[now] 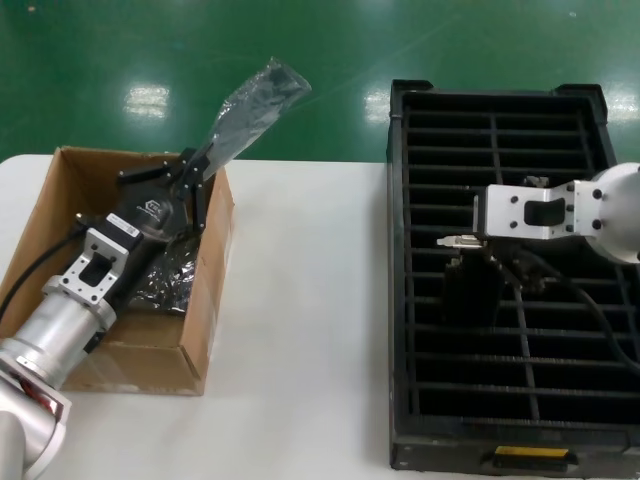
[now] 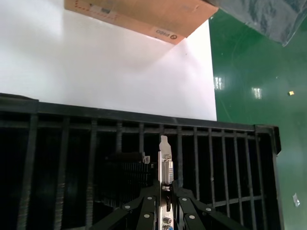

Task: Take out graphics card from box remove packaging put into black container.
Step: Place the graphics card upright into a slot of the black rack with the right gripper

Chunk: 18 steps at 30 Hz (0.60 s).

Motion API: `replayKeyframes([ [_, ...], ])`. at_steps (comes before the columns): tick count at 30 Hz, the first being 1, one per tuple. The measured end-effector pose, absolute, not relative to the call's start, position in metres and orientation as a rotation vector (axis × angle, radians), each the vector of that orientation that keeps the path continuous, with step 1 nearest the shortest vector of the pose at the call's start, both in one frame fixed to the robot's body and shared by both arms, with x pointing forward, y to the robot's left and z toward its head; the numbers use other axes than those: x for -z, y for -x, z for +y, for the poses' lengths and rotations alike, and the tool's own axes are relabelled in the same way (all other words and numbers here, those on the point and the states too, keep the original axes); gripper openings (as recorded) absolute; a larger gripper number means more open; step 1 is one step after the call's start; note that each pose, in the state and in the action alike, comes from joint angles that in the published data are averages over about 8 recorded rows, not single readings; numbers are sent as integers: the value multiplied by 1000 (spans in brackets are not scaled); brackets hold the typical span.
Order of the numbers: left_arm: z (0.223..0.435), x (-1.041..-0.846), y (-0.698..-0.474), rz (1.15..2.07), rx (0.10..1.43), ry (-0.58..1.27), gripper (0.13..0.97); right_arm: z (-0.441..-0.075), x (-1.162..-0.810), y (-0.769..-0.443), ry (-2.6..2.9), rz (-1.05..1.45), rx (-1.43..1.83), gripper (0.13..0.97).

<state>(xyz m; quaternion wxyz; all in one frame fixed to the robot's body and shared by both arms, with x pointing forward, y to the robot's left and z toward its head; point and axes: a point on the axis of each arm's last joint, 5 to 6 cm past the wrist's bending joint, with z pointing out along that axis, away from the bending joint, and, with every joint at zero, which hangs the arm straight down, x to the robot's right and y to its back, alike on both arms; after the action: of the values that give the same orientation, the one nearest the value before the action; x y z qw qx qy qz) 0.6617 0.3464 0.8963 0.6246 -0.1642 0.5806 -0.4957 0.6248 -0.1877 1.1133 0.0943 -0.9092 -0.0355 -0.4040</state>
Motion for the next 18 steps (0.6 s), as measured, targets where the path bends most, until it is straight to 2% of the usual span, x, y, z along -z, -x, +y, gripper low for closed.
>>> replayKeyframes([
  [9, 347, -898, -661, 1329, 1138, 371, 139, -186, -1110, -611, 2691, -67, 1199, 176],
  [18, 343, -900, -656, 1326, 1149, 367, 139, -185, -1112, -599, 2691, -23, 1160, 233],
])
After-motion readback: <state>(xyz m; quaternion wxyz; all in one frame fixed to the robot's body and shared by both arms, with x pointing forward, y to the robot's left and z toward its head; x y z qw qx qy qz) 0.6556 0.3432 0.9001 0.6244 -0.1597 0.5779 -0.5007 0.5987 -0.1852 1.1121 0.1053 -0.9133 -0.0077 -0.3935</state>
